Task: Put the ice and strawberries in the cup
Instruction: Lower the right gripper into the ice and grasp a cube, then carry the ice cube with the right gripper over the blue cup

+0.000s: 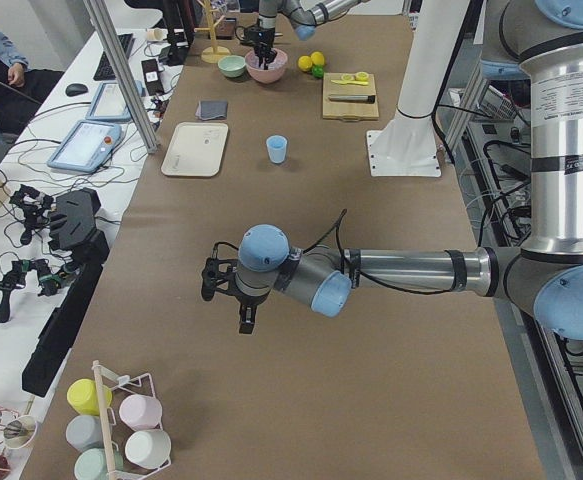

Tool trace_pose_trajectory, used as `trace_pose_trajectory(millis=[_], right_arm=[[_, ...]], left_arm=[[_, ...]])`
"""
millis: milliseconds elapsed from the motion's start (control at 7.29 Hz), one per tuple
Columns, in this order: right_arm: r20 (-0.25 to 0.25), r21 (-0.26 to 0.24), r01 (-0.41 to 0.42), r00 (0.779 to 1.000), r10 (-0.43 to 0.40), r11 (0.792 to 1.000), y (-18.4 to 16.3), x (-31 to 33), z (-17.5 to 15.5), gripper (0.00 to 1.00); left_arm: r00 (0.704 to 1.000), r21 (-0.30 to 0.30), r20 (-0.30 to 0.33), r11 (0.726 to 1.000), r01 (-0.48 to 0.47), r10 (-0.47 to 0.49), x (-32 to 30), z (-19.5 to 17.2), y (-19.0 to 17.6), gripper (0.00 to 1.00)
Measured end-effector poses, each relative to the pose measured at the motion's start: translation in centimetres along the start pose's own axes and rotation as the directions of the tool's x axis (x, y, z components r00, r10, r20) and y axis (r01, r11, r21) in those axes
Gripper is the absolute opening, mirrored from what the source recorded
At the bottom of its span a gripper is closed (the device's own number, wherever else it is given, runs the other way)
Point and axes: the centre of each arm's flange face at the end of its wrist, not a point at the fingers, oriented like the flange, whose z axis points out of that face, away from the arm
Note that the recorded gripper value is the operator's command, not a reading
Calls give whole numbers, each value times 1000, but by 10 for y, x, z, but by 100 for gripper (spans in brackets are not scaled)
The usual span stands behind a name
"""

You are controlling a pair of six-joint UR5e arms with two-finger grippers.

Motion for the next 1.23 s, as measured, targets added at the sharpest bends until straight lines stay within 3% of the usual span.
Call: trace_pose_trajectory(millis=[274, 548, 685, 1234], right_arm=[[5, 11, -5, 1000, 5, 1000, -20, -8, -23, 3], [7, -15, -45, 999, 45, 999, -98, -40, -75, 3], [11, -27, -88, 996, 88, 996, -135, -68, -85, 3], [-10, -3, -266, 964, 266, 964, -265, -222, -50, 3]], left_arm=[[1000, -2, 0, 1000, 1, -1, -1, 0, 2, 98], [1000, -4, 1, 1000, 3, -3, -2, 1, 3, 98], [1000, -5, 2, 1000, 5, -5, -3, 1, 3, 98], [1000, -18, 6, 1000, 18, -18, -11, 8, 4, 98]])
